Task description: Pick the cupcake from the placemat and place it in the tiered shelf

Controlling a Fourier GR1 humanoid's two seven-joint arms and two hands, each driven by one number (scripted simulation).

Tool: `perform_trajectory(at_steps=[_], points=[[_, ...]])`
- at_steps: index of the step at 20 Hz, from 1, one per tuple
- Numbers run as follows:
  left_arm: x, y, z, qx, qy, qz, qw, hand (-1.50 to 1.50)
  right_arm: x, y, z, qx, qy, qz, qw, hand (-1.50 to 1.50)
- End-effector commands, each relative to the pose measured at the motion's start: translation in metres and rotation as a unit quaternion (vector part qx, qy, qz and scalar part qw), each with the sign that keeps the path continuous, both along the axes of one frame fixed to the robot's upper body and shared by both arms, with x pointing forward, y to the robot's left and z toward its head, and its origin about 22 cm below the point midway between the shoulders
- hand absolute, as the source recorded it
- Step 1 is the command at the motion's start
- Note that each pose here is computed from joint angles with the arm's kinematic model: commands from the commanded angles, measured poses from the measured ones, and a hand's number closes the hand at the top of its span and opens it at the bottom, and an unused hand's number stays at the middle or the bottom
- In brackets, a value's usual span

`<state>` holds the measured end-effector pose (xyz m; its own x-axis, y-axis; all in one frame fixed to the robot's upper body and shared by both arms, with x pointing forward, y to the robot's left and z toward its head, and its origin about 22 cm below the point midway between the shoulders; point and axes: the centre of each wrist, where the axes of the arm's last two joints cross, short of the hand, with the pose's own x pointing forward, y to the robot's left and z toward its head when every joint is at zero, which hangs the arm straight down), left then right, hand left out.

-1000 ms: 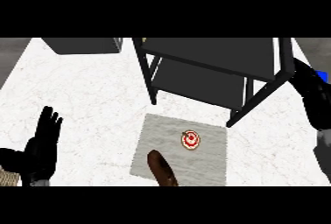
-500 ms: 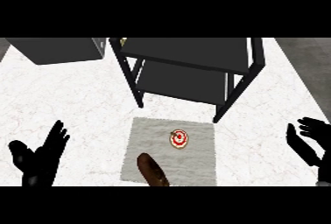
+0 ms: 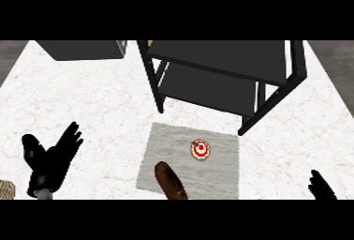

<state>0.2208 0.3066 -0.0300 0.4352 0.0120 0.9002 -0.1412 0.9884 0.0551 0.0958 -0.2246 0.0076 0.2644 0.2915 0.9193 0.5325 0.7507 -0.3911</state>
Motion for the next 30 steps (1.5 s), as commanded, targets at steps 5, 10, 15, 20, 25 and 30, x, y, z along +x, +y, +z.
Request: perform_trajectory(at_steps=[5, 10, 15, 20, 25, 30], points=[[0.025, -0.005, 0.006, 0.004, -0.003, -0.031, 0.9995, 0.00, -0.022, 0.039, 0.049, 0.006, 0.062, 0.053, 0.997, -1.50], [0.026, -0.016, 0.013, 0.002, -0.001, -0.034, 0.9994, 0.00, -0.014, 0.037, 0.077, -0.006, 0.129, 0.004, 0.992, -1.50], [0.034, -0.029, 0.015, 0.000, -0.008, -0.047, 0.9988, 0.00, 0.029, 0.061, 0.075, -0.013, 0.161, -0.044, 0.986, -1.50], [0.032, -0.006, 0.018, 0.005, -0.006, -0.037, 0.9993, 0.00, 0.061, 0.082, 0.085, -0.040, 0.224, -0.058, 0.972, -1.50], [0.032, -0.014, 0.013, 0.008, -0.001, -0.048, 0.9988, 0.00, 0.088, 0.101, 0.078, -0.064, 0.290, -0.032, 0.954, -1.50], [0.030, -0.017, 0.007, 0.000, 0.003, -0.039, 0.9992, 0.00, 0.099, 0.111, 0.063, -0.075, 0.324, -0.015, 0.943, -1.50]])
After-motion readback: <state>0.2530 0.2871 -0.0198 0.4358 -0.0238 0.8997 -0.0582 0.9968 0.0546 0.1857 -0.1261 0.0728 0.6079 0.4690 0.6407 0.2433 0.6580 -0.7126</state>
